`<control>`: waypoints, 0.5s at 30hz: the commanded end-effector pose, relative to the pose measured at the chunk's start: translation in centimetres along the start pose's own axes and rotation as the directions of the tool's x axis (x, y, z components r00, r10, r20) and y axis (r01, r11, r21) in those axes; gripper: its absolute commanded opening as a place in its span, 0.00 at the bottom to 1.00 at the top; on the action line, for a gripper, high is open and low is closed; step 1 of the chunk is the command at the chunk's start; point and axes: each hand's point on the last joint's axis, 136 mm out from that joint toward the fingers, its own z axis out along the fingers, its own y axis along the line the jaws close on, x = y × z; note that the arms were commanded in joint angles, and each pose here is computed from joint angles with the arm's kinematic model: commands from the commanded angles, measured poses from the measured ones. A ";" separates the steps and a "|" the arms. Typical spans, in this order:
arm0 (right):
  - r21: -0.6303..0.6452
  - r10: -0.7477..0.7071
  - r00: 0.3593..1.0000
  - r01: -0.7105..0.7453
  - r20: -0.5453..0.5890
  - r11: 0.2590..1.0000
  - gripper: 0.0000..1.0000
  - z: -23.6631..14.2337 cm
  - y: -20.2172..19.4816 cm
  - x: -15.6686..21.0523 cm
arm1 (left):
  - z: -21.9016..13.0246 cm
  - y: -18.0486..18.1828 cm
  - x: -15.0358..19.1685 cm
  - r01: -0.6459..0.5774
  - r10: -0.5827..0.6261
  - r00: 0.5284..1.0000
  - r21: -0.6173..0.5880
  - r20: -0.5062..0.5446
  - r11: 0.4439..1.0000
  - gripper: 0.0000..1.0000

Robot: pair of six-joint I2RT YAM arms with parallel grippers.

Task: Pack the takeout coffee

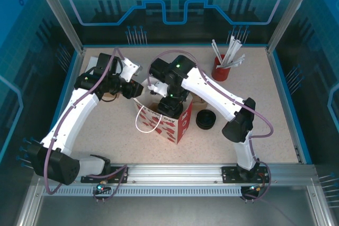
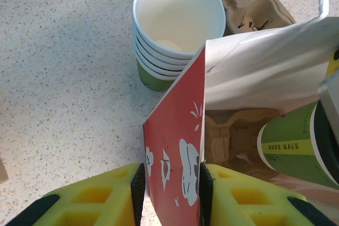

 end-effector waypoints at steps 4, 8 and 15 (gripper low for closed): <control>0.015 -0.045 0.997 0.044 0.057 0.999 0.81 -0.5 -0.2 -0.1 | 0.6 0.8 1.1 0.017 -0.018 0.999 -0.026 -0.039 1.000 0.37; 0.012 -0.046 0.997 0.045 0.068 0.999 0.81 -0.1 -0.5 -0.1 | 0.5 0.8 1.1 0.018 -0.019 0.999 -0.024 -0.040 1.000 0.40; 0.031 -0.043 0.998 0.042 0.051 0.999 0.81 0.6 -1.2 0.4 | 0.7 1.1 1.4 0.021 -0.023 0.998 -0.038 -0.053 0.999 0.46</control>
